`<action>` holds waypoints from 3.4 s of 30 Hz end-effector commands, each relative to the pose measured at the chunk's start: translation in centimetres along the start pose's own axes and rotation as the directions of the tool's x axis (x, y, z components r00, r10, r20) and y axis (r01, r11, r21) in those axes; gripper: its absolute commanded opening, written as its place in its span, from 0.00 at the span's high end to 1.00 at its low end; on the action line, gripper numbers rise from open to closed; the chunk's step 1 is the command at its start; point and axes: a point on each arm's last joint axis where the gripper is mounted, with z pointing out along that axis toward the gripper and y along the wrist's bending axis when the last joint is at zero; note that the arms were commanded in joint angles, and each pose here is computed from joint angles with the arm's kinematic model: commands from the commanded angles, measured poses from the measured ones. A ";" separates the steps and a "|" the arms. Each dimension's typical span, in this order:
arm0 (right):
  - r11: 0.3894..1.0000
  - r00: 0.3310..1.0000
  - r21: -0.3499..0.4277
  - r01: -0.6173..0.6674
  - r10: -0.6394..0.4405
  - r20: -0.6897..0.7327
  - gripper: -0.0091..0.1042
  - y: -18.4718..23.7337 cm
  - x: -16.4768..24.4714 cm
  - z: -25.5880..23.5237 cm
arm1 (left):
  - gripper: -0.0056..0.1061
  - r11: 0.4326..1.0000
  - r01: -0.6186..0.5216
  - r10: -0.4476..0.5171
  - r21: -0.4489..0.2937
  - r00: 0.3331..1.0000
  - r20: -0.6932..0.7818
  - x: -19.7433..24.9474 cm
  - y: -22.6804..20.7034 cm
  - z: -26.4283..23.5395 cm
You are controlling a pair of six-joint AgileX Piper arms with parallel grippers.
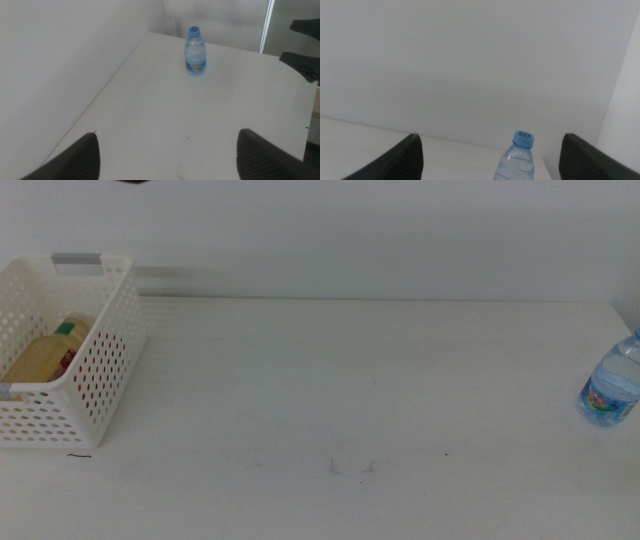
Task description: Use arms to grab the bottles and put them into the dustbin to the left of the table.
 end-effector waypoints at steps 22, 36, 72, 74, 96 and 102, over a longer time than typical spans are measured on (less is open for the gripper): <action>0.990 0.921 0.037 -0.133 0.138 -0.364 0.15 0.4 4.7 6.2 | 0.11 1.000 -0.006 0.006 -0.007 1.000 0.006 -0.1 -0.1 -0.2; 0.974 0.927 0.209 -0.089 0.158 -0.341 0.15 -1.9 7.6 8.5 | 0.11 0.999 -0.012 0.013 -0.035 1.000 0.013 -0.2 0.2 -0.2; 0.988 0.916 0.108 -0.112 0.145 -0.373 0.65 -1.2 16.1 24.6 | 0.11 0.999 -0.013 0.014 -0.038 1.000 0.018 -0.2 0.2 -0.2; 0.992 0.925 0.051 -0.120 0.130 -0.356 0.92 0.8 15.3 25.0 | 0.11 0.999 -0.013 0.014 -0.038 1.000 0.018 -0.2 0.2 -0.2; 0.861 0.946 -0.470 -0.193 0.037 -0.322 0.67 26.4 11.7 34.7 | 0.11 0.999 -0.015 0.016 -0.040 1.000 0.019 -0.2 0.2 -0.2; 0.852 0.820 -0.459 -0.254 -0.062 -0.569 0.11 25.2 9.1 33.5 | 0.11 0.999 -0.013 0.014 -0.039 1.000 0.019 -0.2 0.2 -0.2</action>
